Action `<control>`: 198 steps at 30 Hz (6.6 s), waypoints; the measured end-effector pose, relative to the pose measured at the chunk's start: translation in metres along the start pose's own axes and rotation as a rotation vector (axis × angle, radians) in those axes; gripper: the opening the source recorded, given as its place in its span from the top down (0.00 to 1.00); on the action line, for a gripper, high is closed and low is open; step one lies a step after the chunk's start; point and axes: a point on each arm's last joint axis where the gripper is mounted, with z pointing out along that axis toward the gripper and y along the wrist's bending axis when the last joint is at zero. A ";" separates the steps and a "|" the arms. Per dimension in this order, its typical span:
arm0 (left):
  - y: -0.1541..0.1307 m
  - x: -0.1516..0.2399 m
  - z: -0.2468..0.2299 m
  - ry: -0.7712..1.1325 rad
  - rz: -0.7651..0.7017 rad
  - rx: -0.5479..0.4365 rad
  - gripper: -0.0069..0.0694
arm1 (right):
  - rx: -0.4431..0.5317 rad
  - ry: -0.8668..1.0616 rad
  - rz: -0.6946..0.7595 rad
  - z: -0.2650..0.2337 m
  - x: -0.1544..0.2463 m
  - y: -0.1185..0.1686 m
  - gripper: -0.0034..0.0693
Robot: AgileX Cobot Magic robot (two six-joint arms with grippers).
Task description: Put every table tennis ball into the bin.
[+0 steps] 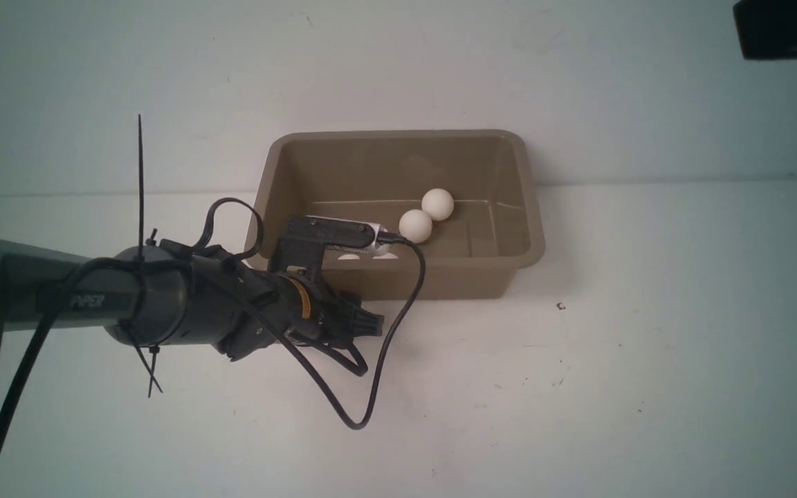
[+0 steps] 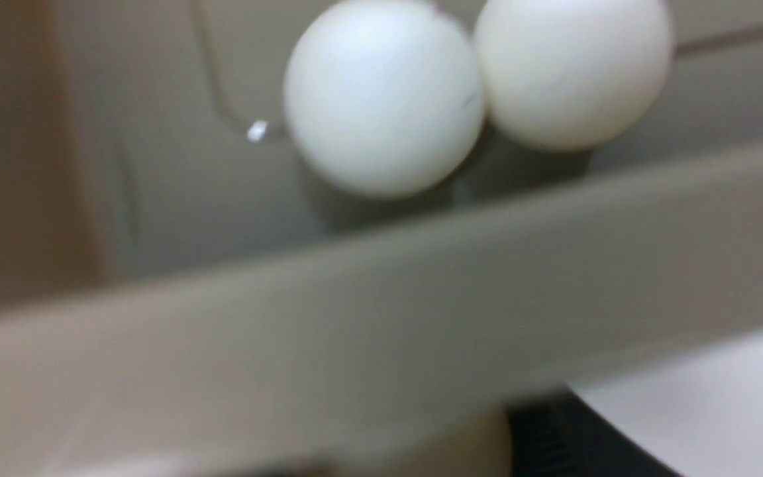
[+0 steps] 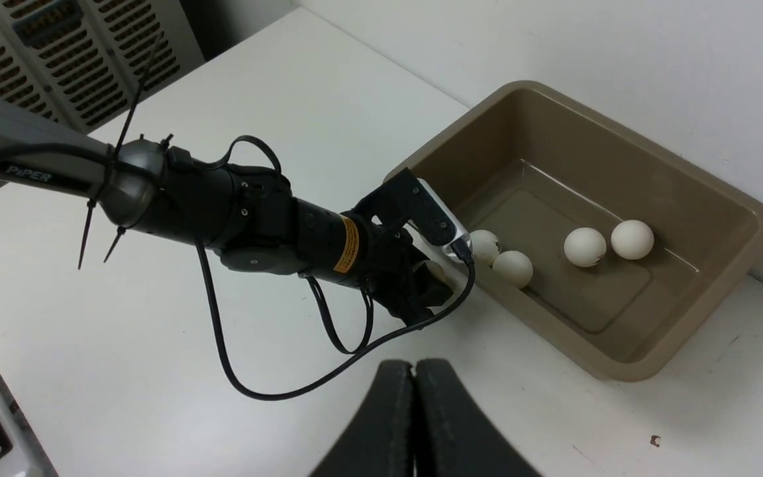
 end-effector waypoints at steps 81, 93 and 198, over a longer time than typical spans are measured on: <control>-0.021 -0.099 -0.017 -0.039 0.207 -0.159 0.41 | -0.015 -0.006 0.002 0.000 -0.001 0.001 0.98; -0.017 -0.098 -0.033 0.033 0.214 -0.206 0.37 | -0.015 -0.006 0.002 0.000 -0.001 0.001 0.98; 0.064 0.176 -0.313 -1.031 -0.154 -0.190 0.92 | 0.389 0.180 0.101 0.005 0.221 0.003 0.98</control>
